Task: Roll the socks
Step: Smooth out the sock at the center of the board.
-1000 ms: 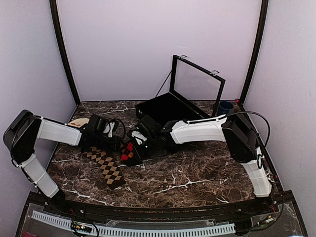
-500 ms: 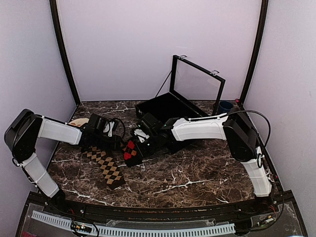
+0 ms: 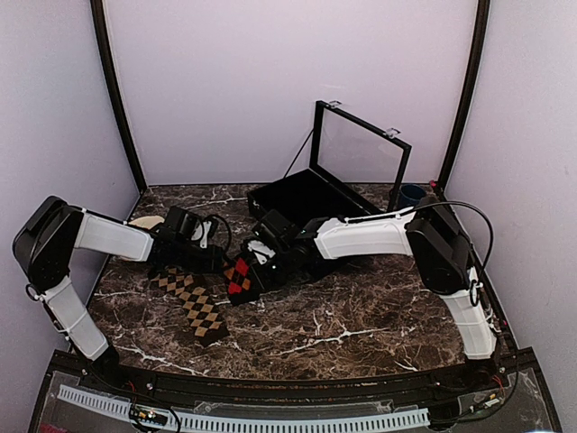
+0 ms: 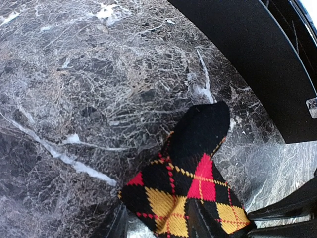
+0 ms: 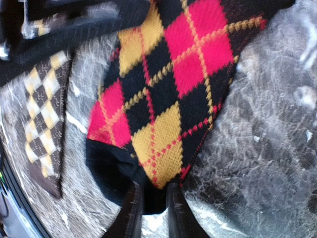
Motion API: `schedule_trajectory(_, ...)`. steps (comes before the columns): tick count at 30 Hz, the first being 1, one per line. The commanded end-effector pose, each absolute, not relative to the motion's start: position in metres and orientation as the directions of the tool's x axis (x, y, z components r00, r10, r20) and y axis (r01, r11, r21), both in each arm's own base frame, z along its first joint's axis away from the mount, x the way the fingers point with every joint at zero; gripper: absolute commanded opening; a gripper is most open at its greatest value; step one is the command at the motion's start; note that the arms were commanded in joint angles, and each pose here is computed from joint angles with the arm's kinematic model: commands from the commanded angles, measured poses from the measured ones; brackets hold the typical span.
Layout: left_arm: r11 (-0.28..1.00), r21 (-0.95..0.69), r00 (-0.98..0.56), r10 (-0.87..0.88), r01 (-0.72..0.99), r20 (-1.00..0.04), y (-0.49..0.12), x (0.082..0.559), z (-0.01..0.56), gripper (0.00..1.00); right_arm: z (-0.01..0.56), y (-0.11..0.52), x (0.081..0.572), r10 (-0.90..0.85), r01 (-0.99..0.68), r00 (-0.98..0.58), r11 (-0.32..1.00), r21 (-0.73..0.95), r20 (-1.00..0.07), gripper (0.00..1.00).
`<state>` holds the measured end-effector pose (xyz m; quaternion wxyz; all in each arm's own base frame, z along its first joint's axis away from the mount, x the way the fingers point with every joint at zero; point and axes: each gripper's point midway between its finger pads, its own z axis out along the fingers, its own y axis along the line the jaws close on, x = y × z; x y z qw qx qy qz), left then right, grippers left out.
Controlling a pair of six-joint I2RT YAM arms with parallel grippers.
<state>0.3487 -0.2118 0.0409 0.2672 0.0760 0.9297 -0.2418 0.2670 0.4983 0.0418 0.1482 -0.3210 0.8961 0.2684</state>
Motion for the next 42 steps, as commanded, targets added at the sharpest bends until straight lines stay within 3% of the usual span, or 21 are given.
schedule_trajectory(1,0.888,-0.388,-0.855,0.012,0.247,-0.518,-0.207,0.351,0.037,0.45,0.038,0.495,0.263,-0.498,-0.651,-0.756,0.642,0.405,-0.425,0.22)
schedule_trajectory(4,0.888,-0.392,-0.862,0.008,0.240,-0.508,-0.207,0.351,0.033,0.45,0.039,0.493,0.263,-0.500,-0.652,-0.755,0.645,0.400,-0.424,0.30)
schedule_trajectory(11,0.889,-0.392,-0.859,0.003,0.237,-0.512,-0.208,0.354,0.034,0.45,0.057,0.491,0.273,-0.486,-0.668,-0.735,0.639,0.381,-0.473,0.38)
schedule_trajectory(21,0.898,-0.379,-0.863,0.001,0.224,-0.506,-0.206,0.361,0.027,0.44,0.095,0.490,0.309,-0.406,-0.664,-0.722,0.633,0.397,-0.561,0.40)
schedule_trajectory(31,0.910,-0.362,-0.882,0.006,0.200,-0.471,-0.202,0.361,0.015,0.42,0.104,0.506,0.362,-0.322,-0.638,-0.742,0.608,0.472,-0.588,0.34)
schedule_trajectory(42,0.870,-0.398,-0.881,0.081,0.291,-0.467,-0.211,0.366,0.013,0.40,0.085,0.505,0.394,-0.340,-0.659,-0.733,0.571,0.490,-0.589,0.45)
